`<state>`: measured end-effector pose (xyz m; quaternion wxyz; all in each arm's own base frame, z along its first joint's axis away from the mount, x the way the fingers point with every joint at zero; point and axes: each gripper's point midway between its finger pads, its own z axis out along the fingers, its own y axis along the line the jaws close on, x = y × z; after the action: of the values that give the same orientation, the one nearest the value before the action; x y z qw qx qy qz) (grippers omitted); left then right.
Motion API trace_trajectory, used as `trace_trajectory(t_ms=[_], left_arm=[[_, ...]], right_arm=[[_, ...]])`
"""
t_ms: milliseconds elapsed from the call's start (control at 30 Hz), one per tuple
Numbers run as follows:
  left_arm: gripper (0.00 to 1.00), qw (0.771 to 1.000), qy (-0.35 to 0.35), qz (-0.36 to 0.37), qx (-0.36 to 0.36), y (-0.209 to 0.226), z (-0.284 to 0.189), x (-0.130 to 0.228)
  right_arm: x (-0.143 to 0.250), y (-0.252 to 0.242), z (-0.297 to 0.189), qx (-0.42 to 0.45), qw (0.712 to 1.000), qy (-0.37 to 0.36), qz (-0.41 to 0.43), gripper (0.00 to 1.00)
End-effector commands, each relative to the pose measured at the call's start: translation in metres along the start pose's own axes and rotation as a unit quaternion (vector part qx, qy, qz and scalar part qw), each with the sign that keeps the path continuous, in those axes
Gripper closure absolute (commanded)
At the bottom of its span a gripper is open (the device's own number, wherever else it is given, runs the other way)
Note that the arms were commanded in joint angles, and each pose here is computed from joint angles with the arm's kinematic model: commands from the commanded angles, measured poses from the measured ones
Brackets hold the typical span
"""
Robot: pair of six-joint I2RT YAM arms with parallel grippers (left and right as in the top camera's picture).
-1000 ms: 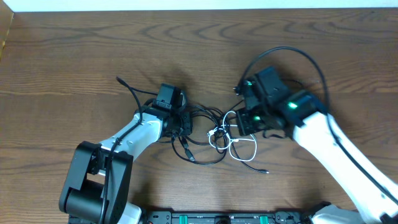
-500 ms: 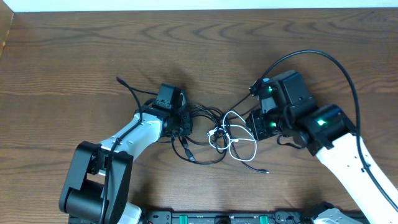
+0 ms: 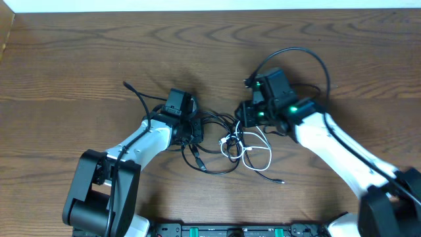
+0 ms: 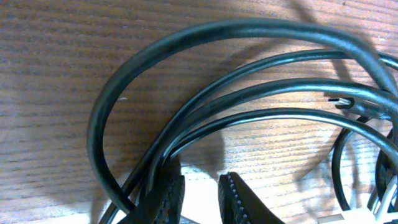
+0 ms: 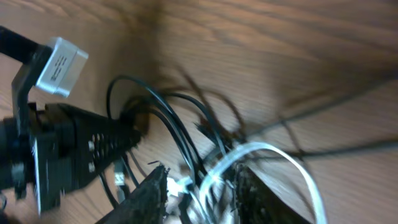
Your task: Untangle cables
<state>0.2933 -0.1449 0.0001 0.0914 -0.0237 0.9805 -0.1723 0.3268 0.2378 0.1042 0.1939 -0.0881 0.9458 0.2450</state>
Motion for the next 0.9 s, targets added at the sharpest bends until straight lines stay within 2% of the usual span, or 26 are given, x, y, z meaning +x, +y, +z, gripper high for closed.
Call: trace_trajectory(t_ms=[0, 100, 267, 600, 867], left_arm=[[0.74, 0.998, 0.026, -0.017, -0.054, 0.028, 0.013, 0.02], [0.74, 0.998, 0.026, -0.017, -0.054, 0.028, 0.013, 0.021], [0.74, 0.998, 0.025, -0.017, -0.053, 0.028, 0.013, 0.02], [0.74, 0.998, 0.024, -0.017, -0.053, 0.028, 0.013, 0.02], [0.74, 0.998, 0.024, -0.017, -0.052, 0.028, 0.013, 0.019]], right_arm=[[0.017, 0.02, 0.026, -0.051, 0.998, 0.043, 0.013, 0.68], [0.028, 0.018, 0.04, -0.048, 0.997, 0.064, 0.014, 0.73], [0.039, 0.005, 0.047, -0.017, 0.996, 0.086, 0.031, 0.74], [0.045, 0.008, 0.044, -0.026, 0.994, 0.099, 0.041, 0.68], [0.036, 0.018, 0.028, -0.04, 0.995, 0.082, 0.031, 0.65]])
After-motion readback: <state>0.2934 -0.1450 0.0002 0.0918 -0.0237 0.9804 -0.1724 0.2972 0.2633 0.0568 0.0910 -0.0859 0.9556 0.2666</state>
